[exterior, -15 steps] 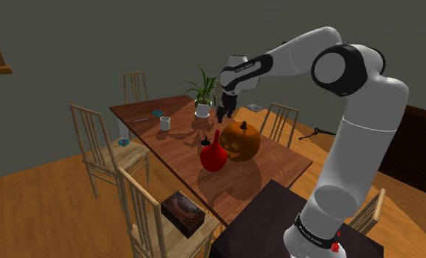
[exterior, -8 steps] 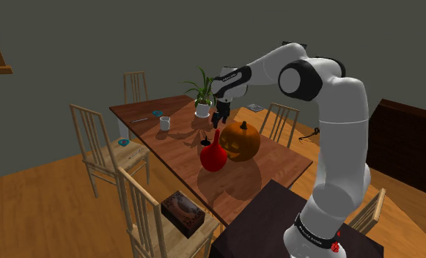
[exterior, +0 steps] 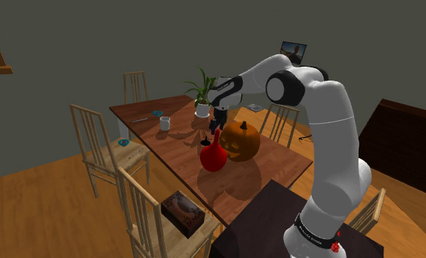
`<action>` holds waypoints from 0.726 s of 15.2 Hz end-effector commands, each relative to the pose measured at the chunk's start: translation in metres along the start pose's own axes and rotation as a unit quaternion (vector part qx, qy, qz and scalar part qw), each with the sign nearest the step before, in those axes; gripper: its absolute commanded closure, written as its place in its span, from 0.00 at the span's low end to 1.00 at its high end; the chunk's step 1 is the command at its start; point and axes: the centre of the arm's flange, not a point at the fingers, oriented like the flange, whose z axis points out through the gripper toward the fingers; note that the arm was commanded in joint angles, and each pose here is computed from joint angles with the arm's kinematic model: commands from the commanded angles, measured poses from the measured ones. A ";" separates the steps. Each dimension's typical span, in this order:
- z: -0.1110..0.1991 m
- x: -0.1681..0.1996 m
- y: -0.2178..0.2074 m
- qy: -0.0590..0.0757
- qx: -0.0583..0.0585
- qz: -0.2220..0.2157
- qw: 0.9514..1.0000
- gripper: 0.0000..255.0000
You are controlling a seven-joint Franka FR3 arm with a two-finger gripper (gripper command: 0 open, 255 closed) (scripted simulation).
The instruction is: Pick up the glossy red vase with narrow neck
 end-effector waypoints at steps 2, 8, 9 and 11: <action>0.013 -0.001 0.002 0.000 0.000 0.000 1.000 0.00; 0.013 -0.001 0.002 0.000 0.000 0.000 1.000 1.00; 0.013 -0.001 0.002 0.000 0.000 0.000 1.000 1.00; 0.012 -0.001 0.002 0.000 0.000 0.000 1.000 1.00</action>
